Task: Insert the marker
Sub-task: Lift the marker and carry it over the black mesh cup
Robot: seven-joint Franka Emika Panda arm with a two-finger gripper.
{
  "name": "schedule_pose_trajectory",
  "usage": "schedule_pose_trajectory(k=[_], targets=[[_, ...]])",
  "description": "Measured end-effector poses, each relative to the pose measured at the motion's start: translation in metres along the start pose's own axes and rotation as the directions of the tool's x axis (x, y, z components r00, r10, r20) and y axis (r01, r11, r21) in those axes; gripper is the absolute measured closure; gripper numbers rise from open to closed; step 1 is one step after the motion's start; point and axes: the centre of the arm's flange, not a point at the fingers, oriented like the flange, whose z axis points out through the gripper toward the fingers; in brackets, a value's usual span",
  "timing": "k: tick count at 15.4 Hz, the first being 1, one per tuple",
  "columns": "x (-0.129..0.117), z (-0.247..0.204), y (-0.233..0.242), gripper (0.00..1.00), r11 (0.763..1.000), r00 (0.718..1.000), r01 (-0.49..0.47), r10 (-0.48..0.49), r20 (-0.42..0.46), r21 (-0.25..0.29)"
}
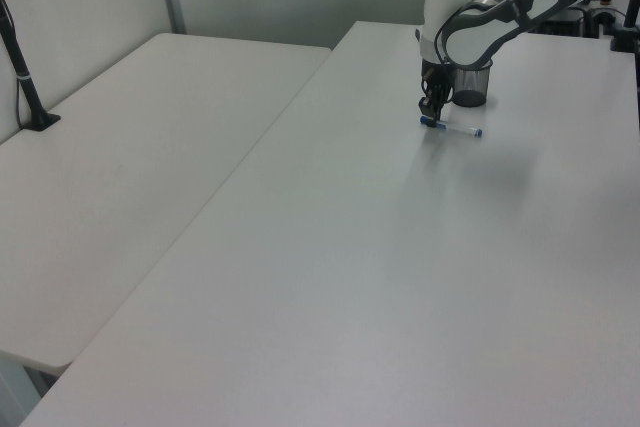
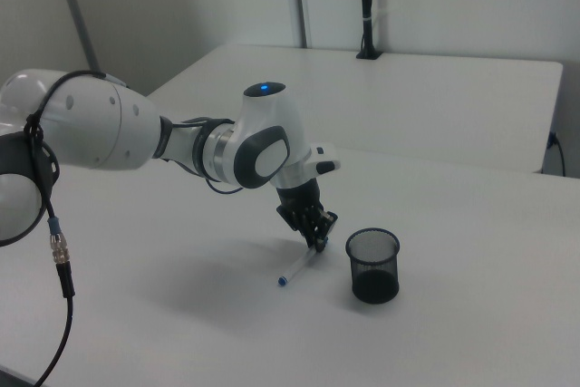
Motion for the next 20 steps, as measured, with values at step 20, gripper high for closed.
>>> schedule_pose_trajectory(k=[20], targets=[[-0.043, -0.17, 0.157, 0.84, 1.0, 0.897, 0.008, -0.012, -0.443, -0.01]])
